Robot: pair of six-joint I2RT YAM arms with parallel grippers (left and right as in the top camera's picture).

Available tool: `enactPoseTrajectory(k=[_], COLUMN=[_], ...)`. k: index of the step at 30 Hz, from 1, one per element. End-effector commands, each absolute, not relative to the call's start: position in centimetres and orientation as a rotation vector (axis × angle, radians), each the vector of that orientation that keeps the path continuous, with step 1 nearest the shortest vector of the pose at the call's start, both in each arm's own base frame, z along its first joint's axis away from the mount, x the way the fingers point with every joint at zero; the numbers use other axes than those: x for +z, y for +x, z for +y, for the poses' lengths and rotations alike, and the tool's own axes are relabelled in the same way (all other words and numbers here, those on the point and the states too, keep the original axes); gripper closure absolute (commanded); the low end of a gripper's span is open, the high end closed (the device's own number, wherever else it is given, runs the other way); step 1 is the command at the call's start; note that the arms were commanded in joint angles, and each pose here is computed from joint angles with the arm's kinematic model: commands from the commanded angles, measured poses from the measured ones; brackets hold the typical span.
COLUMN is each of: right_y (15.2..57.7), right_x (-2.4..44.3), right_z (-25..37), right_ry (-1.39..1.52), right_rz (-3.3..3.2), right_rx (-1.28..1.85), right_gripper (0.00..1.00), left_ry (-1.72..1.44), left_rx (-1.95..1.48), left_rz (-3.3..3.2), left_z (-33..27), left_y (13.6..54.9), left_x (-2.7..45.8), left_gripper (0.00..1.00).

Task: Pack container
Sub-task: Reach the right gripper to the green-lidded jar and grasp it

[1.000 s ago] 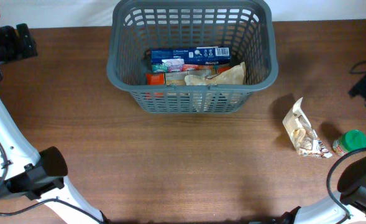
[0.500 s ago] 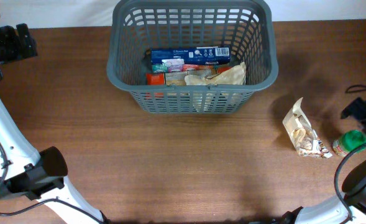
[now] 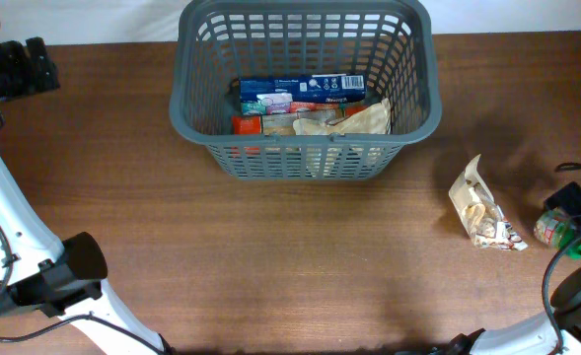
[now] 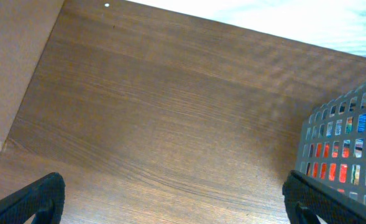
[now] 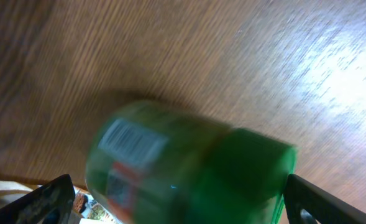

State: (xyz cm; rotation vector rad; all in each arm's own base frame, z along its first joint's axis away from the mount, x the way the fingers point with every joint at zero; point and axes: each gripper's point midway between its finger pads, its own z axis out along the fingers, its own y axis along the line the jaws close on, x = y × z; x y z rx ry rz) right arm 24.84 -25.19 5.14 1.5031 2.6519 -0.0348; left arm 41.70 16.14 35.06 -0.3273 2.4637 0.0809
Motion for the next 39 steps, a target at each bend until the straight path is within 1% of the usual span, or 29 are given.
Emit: enactPoseTrajectory(k=[1, 17, 29, 39], right_y=[25.6, 25.9, 25.0, 24.6], right_x=[5.0, 5.0, 2.6, 2.1], right_z=[-24.6, -25.1, -25.0, -26.0], right_ry=[1.505, 1.515, 1.561, 1.559], right_rz=[2.633, 2.602, 2.577, 2.562], right_rx=[0.032, 0.011, -0.027, -0.113], right_gripper=[0.01, 0.01, 0.01, 0.01], left_ry=[-0.346, -0.346, -0.346, -0.346], left_rx=[0.076, 0.076, 0.076, 0.076], left_rz=[2.465, 2.465, 2.465, 2.465], left_z=[16.2, 16.2, 16.2, 16.2], left_y=[41.6, 41.6, 41.6, 41.6], left_x=[35.0, 35.0, 35.0, 35.0], left_gripper=[0.01, 0.01, 0.01, 0.01])
